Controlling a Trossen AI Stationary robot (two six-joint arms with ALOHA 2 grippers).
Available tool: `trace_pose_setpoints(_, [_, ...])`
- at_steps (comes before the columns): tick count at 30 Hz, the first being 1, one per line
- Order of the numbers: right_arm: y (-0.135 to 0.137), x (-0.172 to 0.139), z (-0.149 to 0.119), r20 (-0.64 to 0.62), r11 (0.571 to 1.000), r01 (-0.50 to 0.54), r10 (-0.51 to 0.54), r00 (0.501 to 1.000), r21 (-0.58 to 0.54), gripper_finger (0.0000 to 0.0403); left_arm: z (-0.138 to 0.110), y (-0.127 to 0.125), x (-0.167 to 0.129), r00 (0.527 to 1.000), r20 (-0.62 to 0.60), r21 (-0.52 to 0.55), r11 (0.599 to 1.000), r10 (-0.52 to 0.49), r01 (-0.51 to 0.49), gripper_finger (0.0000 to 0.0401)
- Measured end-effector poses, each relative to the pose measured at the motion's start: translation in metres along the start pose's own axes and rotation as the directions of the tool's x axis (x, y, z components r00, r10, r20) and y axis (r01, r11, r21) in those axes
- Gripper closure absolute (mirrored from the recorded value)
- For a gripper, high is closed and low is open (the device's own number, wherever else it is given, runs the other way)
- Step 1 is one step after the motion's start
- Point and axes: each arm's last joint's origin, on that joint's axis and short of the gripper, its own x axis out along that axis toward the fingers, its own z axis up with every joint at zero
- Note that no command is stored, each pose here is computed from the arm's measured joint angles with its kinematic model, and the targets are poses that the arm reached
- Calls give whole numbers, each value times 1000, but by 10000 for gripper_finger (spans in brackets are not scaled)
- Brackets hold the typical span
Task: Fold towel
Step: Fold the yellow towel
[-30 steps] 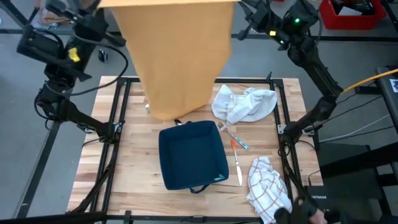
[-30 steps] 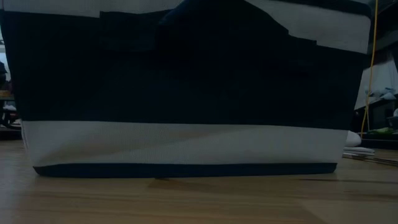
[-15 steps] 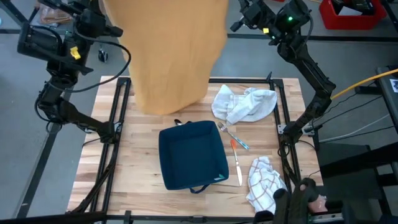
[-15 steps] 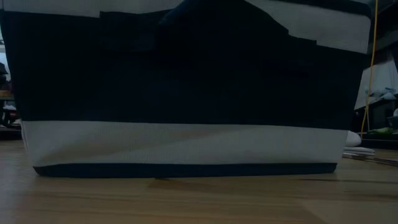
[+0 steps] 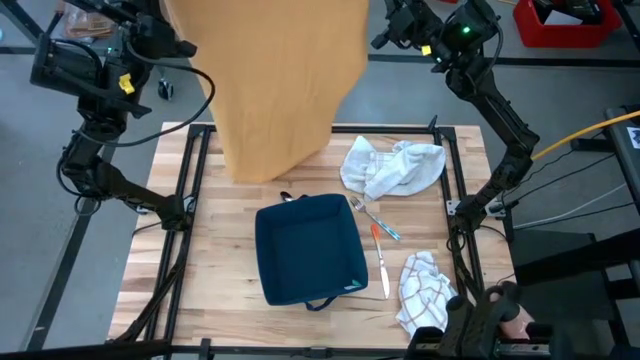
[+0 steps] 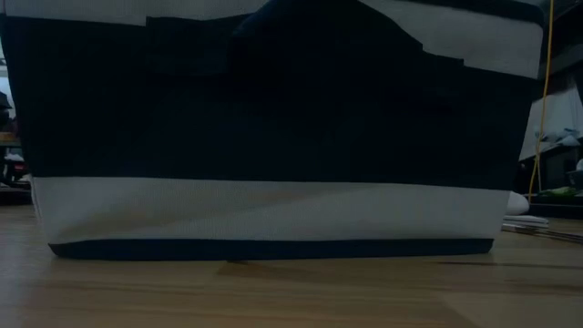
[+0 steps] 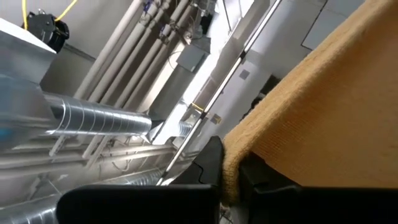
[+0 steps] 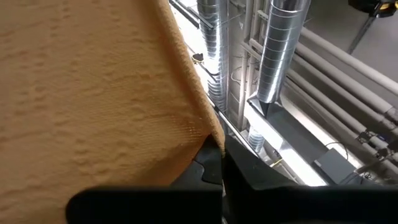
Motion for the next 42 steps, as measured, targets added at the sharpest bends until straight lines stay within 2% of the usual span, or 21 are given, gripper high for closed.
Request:
trace_pose_setpoints(6, [1, 1, -1, -5, 1000, -2, 2, 1000, 5, 402, 2, -3, 1, 1000, 0, -66, 998, -4, 4, 401])
trace_pose_setpoints(11, [1, 0, -2, -19, 991, -7, 10, 1000, 132, 402, 4, -14, 1, 996, 11, -181, 980, -83, 84, 401])
trace_pose_setpoints(15, [2, 0, -4, -35, 975, -21, 29, 999, 220, 402, 6, -33, 0, 979, 6, -275, 941, -201, 195, 401])
trace_pose_setpoints(18, [5, -1, -7, -72, 967, -39, 59, 996, 252, 402, 7, -53, -3, 945, 23, -361, 879, -327, 313, 401])
trace_pose_setpoints(19, [6, -1, -8, -87, 964, -50, 75, 993, 262, 402, 8, -60, -5, 922, 57, -396, 839, -382, 372, 401])
trace_pose_setpoints(21, [10, -2, -11, -122, 960, -72, 108, 987, 270, 402, 8, -73, -10, 852, 148, -465, 725, -503, 508, 401])
trace_pose_setpoints(23, [13, -2, -13, -167, 960, -77, 125, 978, 268, 402, 8, -82, -16, 754, 239, -521, 575, -611, 631, 401])
trace_pose_setpoints(25, [15, -3, -15, -200, 960, -85, 141, 969, 267, 402, 7, -90, -23, 641, 312, -561, 408, -702, 720, 401])
trace_pose_setpoints(28, [19, -4, -16, -213, 956, -121, 181, 960, 269, 402, 1, -93, -33, 460, 397, -604, 152, -794, 782, 401])
trace_pose_setpoints(29, [20, -4, -16, -211, 953, -134, 195, 958, 270, 402, -3, -92, -36, 406, 410, -612, 83, -817, 787, 401])
trace_pose_setpoints(30, [21, -4, -16, -209, 951, -145, 206, 956, 272, 402, -6, -91, -38, 363, 418, -618, 33, -833, 786, 401])
trace_pose_setpoints(31, [22, -5, -16, -204, 949, -156, 216, 955, 275, 402, -11, -89, -39, 336, 415, -626, 3, -846, 780, 401])
trace_pose_setpoints(32, [23, -5, -16, -196, 944, -168, 228, 954, 283, 402, -16, -88, -39, 326, 396, -637, -1, -858, 771, 401])
trace_pose_setpoints(34, [25, -5, -16, -170, 930, -195, 256, 952, 310, 402, -24, -85, -37, 347, 359, -650, 35, -867, 759, 401])
trace_pose_setpoints(42, [26, -5, -15, -126, 885, -210, 285, 950, 416, 402, -53, -78, -8, 490, 260, -570, 278, -832, 773, 401])
